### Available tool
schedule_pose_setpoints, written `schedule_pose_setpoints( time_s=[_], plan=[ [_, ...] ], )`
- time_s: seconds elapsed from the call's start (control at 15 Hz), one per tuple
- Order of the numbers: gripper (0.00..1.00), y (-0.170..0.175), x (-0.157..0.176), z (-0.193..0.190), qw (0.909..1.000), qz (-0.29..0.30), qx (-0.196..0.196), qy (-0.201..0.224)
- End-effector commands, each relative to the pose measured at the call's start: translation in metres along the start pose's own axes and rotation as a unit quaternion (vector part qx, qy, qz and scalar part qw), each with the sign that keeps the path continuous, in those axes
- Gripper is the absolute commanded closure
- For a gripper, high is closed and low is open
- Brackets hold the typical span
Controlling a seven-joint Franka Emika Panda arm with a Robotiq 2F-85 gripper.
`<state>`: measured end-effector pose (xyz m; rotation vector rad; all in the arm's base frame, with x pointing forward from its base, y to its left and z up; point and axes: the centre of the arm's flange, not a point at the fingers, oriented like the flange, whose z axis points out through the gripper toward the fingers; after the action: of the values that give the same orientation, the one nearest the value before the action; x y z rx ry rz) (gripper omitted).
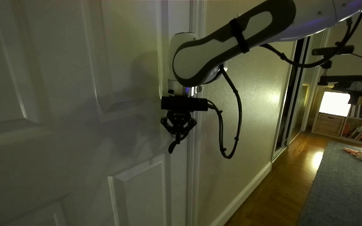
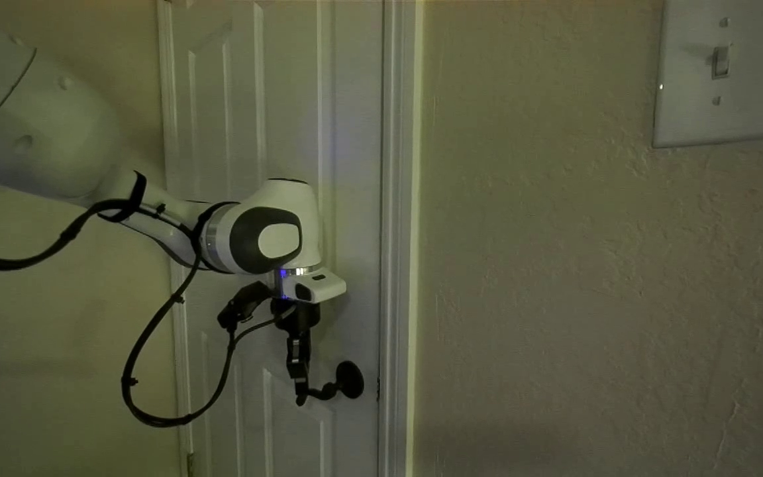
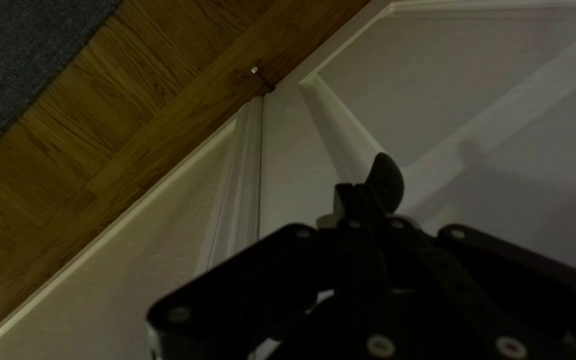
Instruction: Open the door
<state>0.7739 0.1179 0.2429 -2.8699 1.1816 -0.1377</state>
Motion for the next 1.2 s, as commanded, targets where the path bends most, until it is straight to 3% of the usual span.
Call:
schedule_pose_setpoints(
  time_s=[0.0, 0.67, 1.13],
  plan=[
    [0.98, 0.010, -0.002, 0.032, 1.0000, 0.001, -0.003, 0.000],
    [0.98, 0.007, -0.016, -0.038, 0.9963, -0.003, 0.070, 0.049],
    [0.98, 0.017, -0.018, -0.037, 0.9959, 0.002, 0.072, 0.055]
  ],
)
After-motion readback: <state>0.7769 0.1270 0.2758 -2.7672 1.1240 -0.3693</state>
